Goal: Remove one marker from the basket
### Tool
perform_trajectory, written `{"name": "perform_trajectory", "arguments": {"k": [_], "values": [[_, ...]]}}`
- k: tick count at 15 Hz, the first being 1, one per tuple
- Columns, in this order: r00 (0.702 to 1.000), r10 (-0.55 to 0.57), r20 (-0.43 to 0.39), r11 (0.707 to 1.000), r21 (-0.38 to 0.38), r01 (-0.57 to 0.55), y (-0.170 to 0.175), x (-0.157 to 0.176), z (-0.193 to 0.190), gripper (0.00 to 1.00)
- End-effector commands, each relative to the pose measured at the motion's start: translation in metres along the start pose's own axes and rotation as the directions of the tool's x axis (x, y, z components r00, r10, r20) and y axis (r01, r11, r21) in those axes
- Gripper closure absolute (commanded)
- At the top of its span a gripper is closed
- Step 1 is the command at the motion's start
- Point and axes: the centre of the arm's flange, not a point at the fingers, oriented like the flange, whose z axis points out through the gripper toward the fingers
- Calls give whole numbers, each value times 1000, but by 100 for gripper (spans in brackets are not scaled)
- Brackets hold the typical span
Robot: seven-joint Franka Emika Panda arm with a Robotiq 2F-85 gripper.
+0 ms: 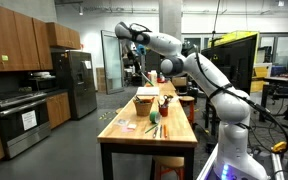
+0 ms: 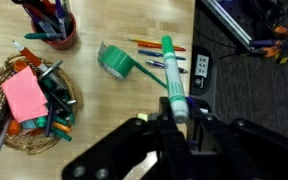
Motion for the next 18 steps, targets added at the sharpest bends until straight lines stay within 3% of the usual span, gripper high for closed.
{"name": "perform_trajectory", "arguments": {"k": [1, 12, 18], "values": [[1000, 13, 19, 998, 60, -14, -21, -14, 45, 95], [981, 46, 191, 982, 171, -79, -3, -56, 95, 95], [971, -62, 231, 965, 263, -1, -5, -60, 109, 95]]}}
